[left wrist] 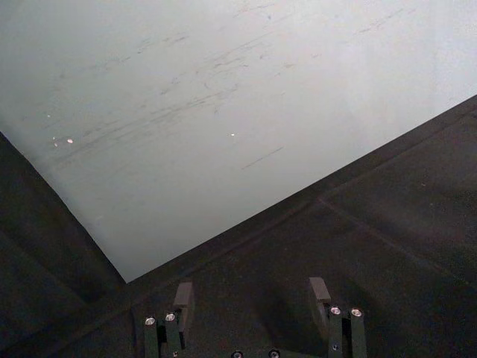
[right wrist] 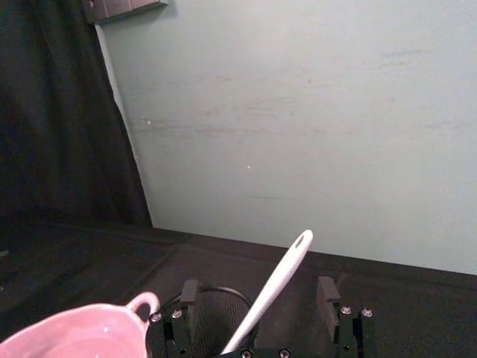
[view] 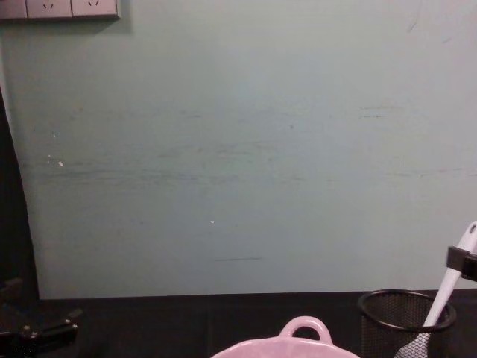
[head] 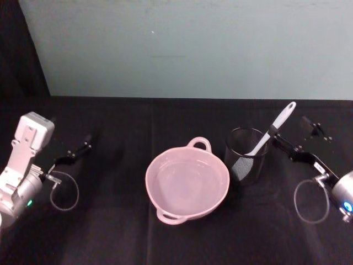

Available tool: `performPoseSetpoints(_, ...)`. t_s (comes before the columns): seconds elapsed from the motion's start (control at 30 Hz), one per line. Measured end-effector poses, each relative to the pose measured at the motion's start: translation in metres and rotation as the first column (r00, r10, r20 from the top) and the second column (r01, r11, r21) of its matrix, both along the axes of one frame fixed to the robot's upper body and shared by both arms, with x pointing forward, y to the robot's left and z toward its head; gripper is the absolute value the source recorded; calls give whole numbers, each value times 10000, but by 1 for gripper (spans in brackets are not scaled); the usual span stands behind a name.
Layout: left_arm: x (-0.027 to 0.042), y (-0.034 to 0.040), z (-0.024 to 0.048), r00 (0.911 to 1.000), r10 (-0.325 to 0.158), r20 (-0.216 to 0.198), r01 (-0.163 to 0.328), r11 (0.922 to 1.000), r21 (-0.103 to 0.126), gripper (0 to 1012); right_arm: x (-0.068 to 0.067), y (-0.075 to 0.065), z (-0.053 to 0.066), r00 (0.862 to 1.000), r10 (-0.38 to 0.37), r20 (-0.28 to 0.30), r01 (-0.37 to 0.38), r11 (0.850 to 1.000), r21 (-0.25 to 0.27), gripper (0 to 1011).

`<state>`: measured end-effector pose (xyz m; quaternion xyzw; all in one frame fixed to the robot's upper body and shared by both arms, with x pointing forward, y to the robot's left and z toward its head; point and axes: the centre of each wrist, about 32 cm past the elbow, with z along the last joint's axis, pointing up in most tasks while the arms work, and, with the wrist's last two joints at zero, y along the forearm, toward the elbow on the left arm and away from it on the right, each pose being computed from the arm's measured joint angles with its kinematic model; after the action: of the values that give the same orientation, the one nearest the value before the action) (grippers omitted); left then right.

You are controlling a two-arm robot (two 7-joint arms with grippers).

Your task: Use the one hand to pick up the spoon and stir the clear water in the bowl.

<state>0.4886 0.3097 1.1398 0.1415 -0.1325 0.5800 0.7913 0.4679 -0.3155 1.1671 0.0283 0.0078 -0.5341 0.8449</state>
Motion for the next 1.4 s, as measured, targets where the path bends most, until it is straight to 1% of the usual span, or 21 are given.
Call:
performPoseSetpoints(0.03,0,0,0,10000,-1,0,1,10000,0,1005,-61,-4,-7,9999,-61,90,62,9999,-107,1002)
performPoseSetpoints(0.1,0,0,0,10000,-1,0,1,10000,0,1005,-122,-12,-8,9996,-133,239,139,9996,-233,1002)
performPoseSetpoints(0.13,0,0,0,10000,0,0,0,10000,0,1005,-185,-16,-16,9991,-200,379,214,9991,-357,1002)
performPoseSetpoints(0.23,0,0,0,10000,-1,0,1,10000,0,1005,-270,-30,-31,9977,-350,574,380,9979,-523,1002)
performPoseSetpoints(0.27,0,0,0,10000,0,0,0,10000,0,1005,-323,-47,-43,9965,-462,700,505,9969,-603,1002)
performPoseSetpoints(0.43,0,0,0,10000,-1,0,1,10000,0,1005,-444,-113,-93,9917,-869,947,938,9931,-707,1002)
performPoseSetpoints(0.47,0,0,0,10000,-1,0,1,10000,0,1005,-478,-137,-117,9892,-1046,1023,1122,9911,-714,1003)
performPoseSetpoints(0.5,0,0,0,10000,-1,0,1,10000,0,1005,-478,-137,-117,9892,-1046,1023,1122,9911,-714,1003)
performPoseSetpoints(0.57,0,0,0,10000,0,0,0,10000,0,1005,-534,-185,-176,9845,-1354,1118,1441,9869,-731,1003)
performPoseSetpoints(0.6,0,0,0,10000,-1,-1,1,10000,-1,1005,-534,-185,-176,9845,-1354,1118,1441,9869,-731,1003)
performPoseSetpoints(0.7,0,0,0,10000,-1,0,1,10000,0,1005,-578,-245,-266,9767,-1684,1328,1802,9802,-817,1002)
performPoseSetpoints(0.8,0,0,0,10000,-1,0,1,10000,0,1005,-594,-297,-335,9705,-1903,1481,2046,9749,-878,1003)
performPoseSetpoints(1.0,0,0,0,10000,-1,-1,1,10000,0,1005,-598,-375,-430,9633,-2247,1470,2377,9683,-771,1002)
performPoseSetpoints(1.23,0,0,0,10000,0,0,0,10000,-1,1005,-578,-390,-466,9618,-2355,1396,2451,9679,-558,1002)
performPoseSetpoints(1.33,0,0,0,10000,0,-1,0,10000,0,1005,-559,-377,-481,9630,-2332,1350,2402,9700,-374,1003)
performPoseSetpoints(1.4,0,0,0,10000,-1,0,1,10000,-1,1005,-560,-378,-481,9630,-2333,1347,2402,9700,-379,1002)
